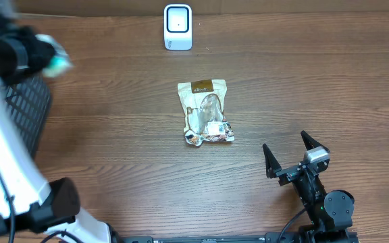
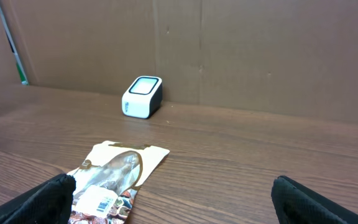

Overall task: Scan the item barcode
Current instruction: 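Place the Kleenex pack on the table left of the snack bag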

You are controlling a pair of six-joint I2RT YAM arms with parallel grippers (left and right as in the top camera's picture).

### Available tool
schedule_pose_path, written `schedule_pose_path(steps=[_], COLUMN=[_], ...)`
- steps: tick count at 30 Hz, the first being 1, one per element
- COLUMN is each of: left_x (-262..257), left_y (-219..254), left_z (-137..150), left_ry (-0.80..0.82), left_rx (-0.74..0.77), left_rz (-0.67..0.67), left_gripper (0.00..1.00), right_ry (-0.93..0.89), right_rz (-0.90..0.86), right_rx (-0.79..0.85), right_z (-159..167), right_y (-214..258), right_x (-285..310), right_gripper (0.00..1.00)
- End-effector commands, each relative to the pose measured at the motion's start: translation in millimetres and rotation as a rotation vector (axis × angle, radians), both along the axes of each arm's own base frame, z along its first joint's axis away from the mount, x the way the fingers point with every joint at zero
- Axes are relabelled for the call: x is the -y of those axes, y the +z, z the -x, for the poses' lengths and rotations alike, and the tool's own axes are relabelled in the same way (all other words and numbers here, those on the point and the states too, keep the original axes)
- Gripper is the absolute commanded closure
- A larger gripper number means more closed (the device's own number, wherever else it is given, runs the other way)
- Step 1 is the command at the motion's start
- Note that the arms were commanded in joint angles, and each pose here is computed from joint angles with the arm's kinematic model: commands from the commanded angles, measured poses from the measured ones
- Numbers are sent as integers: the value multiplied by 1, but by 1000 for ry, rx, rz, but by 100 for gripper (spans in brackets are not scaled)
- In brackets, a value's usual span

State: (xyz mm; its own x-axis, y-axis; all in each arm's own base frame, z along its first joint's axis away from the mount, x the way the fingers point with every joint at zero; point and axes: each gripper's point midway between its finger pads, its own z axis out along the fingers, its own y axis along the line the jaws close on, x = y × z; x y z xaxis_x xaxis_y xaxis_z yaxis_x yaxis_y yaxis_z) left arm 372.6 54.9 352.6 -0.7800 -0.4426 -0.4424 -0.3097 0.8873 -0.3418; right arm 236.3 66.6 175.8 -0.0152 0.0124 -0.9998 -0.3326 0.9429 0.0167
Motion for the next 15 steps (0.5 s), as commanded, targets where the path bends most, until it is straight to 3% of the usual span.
schedule_pose_path(steps=[1, 6, 15], left_x=[45, 114, 174], left_y=[-61, -138, -250], left_z=[-12, -14, -9], left_ry=[-167, -341, -430], left_rx=[-179, -343, -461], left_rz=[-84, -80, -83], left_gripper=[96, 96, 93], right_ry=[-4, -4, -4], right_rz=[-2, -2, -2], right_rx=[5, 5, 5], right_z=[0, 0, 0], right_y=[-1, -1, -1], right_x=[0, 0, 0], right_gripper=[0, 0, 0])
